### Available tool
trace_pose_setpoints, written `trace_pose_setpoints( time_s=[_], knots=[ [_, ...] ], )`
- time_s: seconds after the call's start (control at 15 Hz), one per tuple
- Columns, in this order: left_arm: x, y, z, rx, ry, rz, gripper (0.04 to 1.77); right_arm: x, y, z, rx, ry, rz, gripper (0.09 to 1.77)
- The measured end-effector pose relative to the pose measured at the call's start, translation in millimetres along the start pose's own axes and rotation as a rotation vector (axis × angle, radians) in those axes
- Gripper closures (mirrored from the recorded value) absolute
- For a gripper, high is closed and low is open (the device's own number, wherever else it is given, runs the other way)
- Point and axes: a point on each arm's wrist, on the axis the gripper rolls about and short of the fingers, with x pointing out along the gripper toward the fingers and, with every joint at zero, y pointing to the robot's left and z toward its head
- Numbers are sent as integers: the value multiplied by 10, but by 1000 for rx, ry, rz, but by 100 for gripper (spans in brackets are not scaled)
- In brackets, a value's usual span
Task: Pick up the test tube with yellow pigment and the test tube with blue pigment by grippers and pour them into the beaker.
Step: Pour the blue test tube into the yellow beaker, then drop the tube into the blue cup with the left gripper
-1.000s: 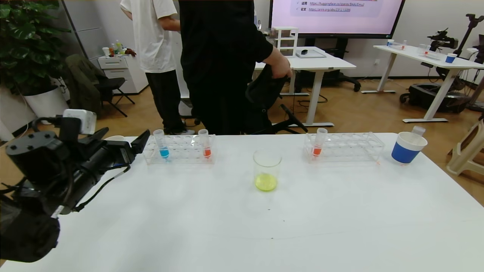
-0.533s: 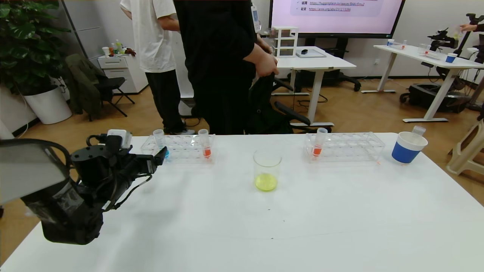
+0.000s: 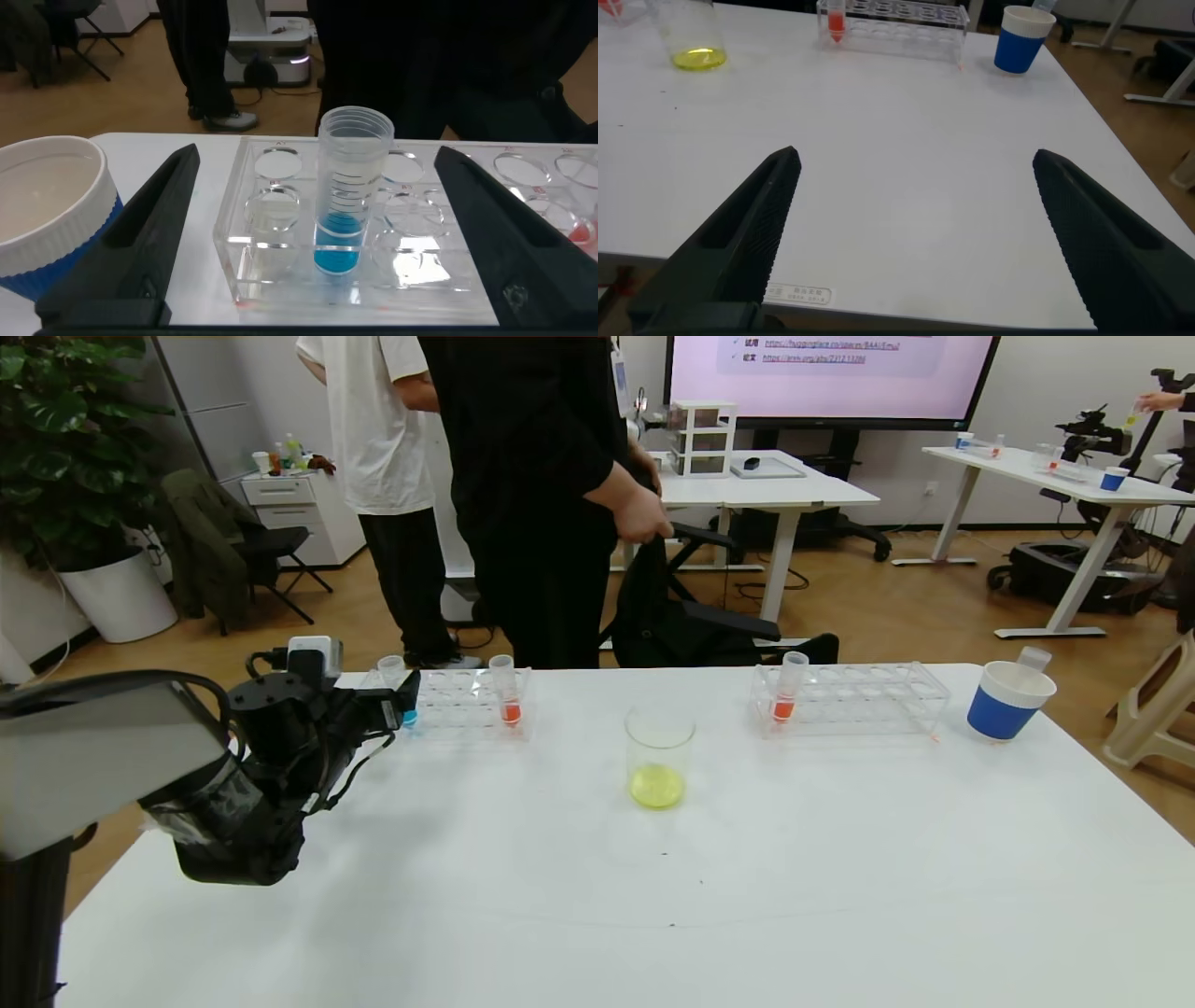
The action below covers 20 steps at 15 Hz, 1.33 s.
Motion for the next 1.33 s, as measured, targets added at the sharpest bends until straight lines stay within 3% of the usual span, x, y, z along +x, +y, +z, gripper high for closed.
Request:
trace_pose_setpoints(
  time_s=[0.33, 0.73, 1.13, 1.2, 1.27, 1.33],
  knots=[
    [141, -55, -63, -2, -19, -5, 6, 0, 0, 0, 0, 0, 0, 12],
    [180, -83, -83, -3, -27, 24, 6, 0, 0, 0, 0, 0, 0, 12],
    [166, -131, -104, -5, -22, 14, 6, 0, 0, 0, 0, 0, 0, 12],
    [164, -132, -106, -5, -21, 13, 16, 0, 0, 0, 0, 0, 0, 12],
    [162, -132, -108, -6, -20, 13, 43, 0, 0, 0, 0, 0, 0, 12],
    [162, -132, -106, -6, -21, 12, 84, 0, 0, 0, 0, 0, 0, 12]
  ],
)
